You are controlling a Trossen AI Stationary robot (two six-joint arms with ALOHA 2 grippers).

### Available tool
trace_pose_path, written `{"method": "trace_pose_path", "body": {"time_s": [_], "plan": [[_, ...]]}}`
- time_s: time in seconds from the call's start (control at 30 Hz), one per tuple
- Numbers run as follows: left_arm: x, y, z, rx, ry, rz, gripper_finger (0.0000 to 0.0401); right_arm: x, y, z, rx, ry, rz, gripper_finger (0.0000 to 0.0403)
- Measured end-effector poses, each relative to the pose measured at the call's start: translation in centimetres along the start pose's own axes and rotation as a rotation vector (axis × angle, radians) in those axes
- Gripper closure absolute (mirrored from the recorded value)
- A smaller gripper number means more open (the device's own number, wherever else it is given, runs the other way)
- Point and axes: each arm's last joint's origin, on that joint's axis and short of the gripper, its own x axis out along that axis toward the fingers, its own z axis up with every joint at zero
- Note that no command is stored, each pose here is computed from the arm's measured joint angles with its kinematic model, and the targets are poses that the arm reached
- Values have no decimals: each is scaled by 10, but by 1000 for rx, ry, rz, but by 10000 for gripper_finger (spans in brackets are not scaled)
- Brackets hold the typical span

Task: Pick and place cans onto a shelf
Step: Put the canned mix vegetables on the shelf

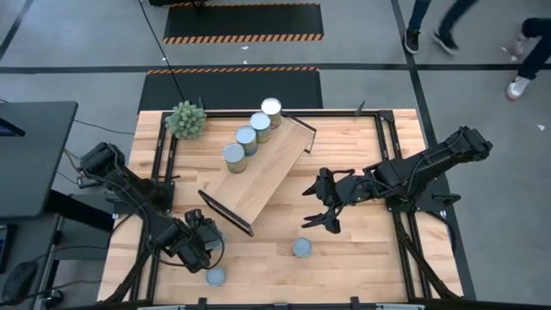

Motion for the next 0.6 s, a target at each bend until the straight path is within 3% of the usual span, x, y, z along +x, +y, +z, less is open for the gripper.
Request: {"method": "trace_pose_path", "body": {"time_s": [0.23, 0.6], "plan": [[0, -3, 5, -26, -87, -9, 44, 0, -1, 0, 2, -1, -3, 29], [13, -10, 8, -37, -98, -2, 51, 0, -1, 0, 2, -1, -3, 29]]}}
